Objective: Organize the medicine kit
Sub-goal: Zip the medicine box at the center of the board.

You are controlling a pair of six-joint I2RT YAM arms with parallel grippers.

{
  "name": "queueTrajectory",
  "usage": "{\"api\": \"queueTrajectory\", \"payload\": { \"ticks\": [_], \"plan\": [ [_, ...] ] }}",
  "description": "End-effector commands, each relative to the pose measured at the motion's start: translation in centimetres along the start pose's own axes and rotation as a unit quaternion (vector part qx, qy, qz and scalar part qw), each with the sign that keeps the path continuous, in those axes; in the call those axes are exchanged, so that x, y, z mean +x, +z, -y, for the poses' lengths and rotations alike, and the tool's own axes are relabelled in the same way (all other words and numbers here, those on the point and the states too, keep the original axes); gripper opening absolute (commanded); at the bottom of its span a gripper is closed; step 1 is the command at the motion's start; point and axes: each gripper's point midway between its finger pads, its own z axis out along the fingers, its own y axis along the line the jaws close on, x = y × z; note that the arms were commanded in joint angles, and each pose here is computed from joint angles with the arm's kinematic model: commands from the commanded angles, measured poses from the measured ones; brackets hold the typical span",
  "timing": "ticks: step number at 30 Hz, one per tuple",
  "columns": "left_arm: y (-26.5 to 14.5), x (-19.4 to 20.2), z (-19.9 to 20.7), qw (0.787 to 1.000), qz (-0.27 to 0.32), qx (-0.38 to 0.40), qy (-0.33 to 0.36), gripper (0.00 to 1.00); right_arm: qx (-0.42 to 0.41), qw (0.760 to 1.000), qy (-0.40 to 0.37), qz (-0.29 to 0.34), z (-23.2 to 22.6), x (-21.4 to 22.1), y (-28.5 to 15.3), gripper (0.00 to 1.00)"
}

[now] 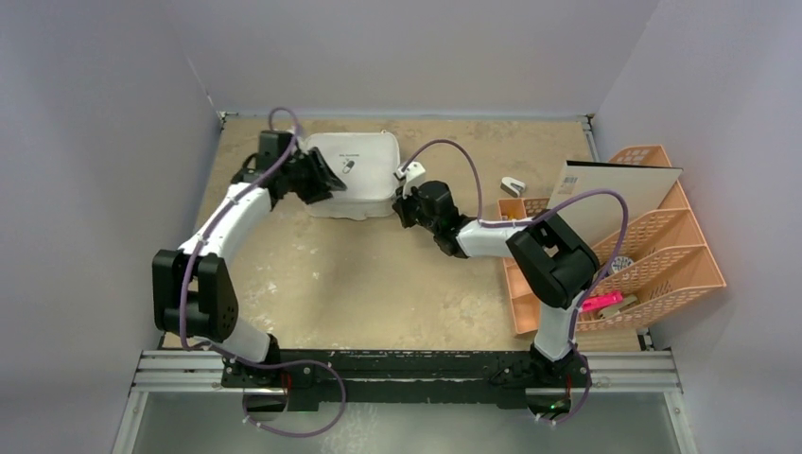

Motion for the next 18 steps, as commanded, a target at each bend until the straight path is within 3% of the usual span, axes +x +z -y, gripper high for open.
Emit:
{"api": "queueTrajectory", "payload": {
  "ticks": [1, 18],
  "plan": [
    [1.7, 4.7, 3.1, 0.998, -0.036, 0.039, -0.028, 0.42, -0.026, 0.998, 0.026, 0.056, -2.7, -3.2, 0.2, 0.00],
    [0.8, 6.7, -0.3, 0.986, 0.046, -0.010, -0.158, 0.50, -0.082, 0.992, 0.052, 0.083, -11.7, -2.9, -1.2, 0.00]
  ]
}}
